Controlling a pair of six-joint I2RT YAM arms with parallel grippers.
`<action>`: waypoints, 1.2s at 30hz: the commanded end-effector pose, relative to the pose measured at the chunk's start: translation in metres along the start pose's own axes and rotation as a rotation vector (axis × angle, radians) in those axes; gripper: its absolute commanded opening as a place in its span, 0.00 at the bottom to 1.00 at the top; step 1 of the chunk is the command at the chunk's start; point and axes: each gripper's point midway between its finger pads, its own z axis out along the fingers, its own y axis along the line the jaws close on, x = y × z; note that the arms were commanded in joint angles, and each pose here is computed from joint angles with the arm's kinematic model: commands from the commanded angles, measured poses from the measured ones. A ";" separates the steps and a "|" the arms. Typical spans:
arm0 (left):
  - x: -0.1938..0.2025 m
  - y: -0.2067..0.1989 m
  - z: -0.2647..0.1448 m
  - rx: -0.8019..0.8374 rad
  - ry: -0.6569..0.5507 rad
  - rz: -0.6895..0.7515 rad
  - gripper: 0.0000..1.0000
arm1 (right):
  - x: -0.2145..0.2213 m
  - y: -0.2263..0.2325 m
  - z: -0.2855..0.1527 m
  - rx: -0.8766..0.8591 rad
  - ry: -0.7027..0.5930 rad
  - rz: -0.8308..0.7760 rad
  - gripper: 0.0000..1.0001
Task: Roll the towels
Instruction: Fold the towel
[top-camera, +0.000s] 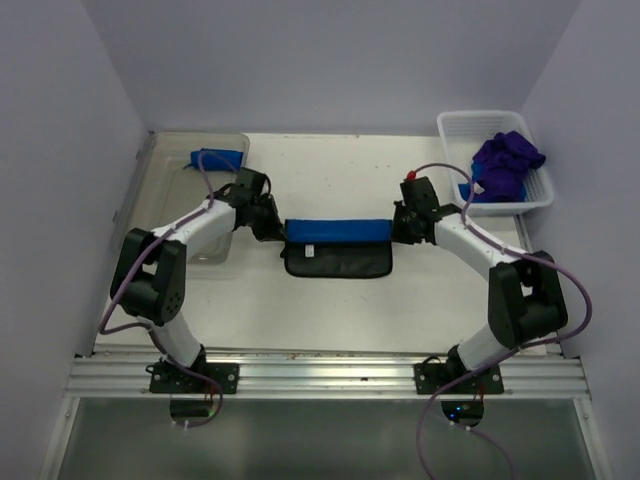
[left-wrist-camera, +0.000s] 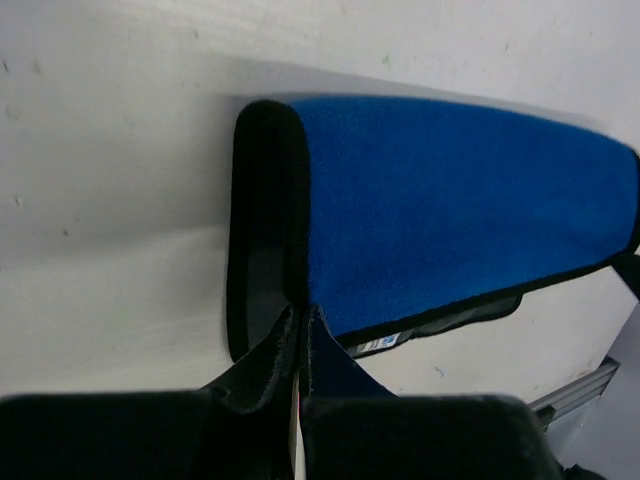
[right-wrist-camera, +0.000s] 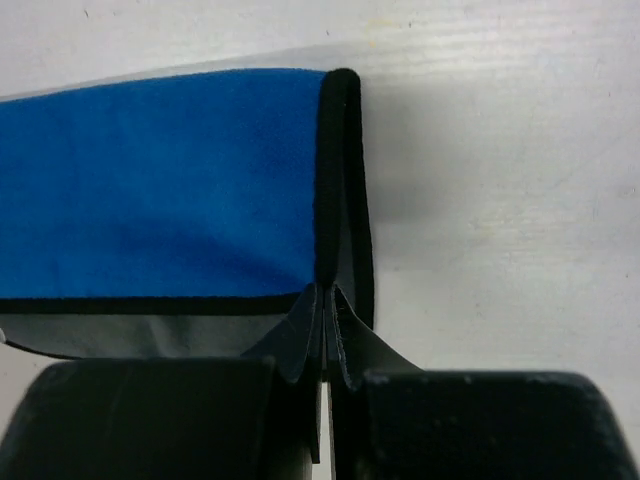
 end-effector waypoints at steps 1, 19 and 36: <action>0.020 -0.007 -0.009 0.048 -0.032 0.060 0.00 | 0.004 -0.003 -0.012 -0.035 -0.047 0.034 0.00; 0.062 0.023 0.006 0.006 0.003 0.032 0.00 | 0.063 -0.017 -0.009 -0.052 0.033 0.032 0.00; 0.066 0.031 -0.005 -0.013 -0.025 0.019 0.00 | 0.086 -0.020 -0.021 -0.056 0.012 0.009 0.00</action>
